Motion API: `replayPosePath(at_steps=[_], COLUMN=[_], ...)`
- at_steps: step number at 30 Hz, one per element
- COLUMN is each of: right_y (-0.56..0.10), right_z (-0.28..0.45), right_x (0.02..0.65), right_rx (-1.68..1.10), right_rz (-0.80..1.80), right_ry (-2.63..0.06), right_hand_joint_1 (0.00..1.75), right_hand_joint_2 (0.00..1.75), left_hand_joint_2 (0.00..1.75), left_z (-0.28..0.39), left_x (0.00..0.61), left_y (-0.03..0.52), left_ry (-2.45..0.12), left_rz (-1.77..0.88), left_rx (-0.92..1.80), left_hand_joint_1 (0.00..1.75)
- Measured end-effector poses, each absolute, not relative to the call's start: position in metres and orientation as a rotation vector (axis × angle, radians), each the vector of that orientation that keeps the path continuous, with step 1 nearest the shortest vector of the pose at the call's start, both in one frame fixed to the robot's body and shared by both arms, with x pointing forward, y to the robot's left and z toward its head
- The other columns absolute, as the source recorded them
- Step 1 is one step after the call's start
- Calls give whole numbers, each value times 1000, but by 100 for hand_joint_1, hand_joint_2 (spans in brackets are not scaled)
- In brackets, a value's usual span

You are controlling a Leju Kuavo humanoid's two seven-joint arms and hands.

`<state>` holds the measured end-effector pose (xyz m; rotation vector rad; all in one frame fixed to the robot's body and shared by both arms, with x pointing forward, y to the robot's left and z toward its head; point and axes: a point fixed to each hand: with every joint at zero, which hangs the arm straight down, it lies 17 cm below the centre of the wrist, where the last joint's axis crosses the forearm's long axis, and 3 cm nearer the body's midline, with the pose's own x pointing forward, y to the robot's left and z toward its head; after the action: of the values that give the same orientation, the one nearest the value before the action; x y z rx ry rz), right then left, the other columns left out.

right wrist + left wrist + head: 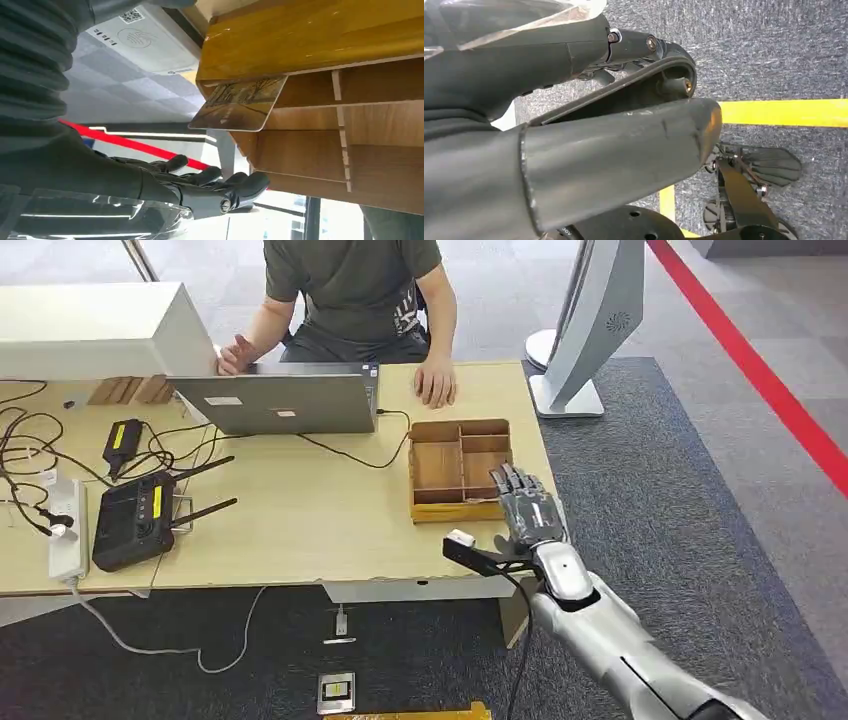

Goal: Pass the card to the sensor for recognition and then transmit it.

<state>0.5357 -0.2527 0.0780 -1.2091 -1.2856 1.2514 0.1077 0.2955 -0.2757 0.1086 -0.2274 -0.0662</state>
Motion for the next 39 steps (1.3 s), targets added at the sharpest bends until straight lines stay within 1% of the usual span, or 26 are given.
replayPosePath(at_steps=[6,7,8,35,36,37,38,39], right_y=[-251,-250,-250,-249,-249,-249,-249,-249], right_z=[77,77,76,77,77,77,77,77], right_x=[537,537,537,539,539,539,539,539], right_rx=[-1203,-1202,-1202,-1199,-1199,-1199,-1199,-1199], right_rz=[1252,1251,1251,1253,1253,1253,1253,1253], right_ry=[-1282,-1282,-1281,-1276,-1276,-1276,-1276,-1276], right_hand_joint_1=[0,7,148,148,157,145,155,162], right_hand_joint_2=[175,175,175,175,175,175,175,175], left_hand_joint_2=[0,0,0,0,0,0,0,0], left_z=[-276,-276,-276,-276,-276,-276,-276,-276], left_x=[106,106,106,106,106,106,106,106], left_y=[296,296,296,297,297,297,297,297], left_ry=[-220,-220,-219,-220,-219,-220,-220,-220], left_rz=[-65,-65,-65,-65,-65,-65,-65,-65], left_rx=[111,111,112,115,115,115,115,115], left_hand_joint_1=[0,0,0,0,0,0,0,0])
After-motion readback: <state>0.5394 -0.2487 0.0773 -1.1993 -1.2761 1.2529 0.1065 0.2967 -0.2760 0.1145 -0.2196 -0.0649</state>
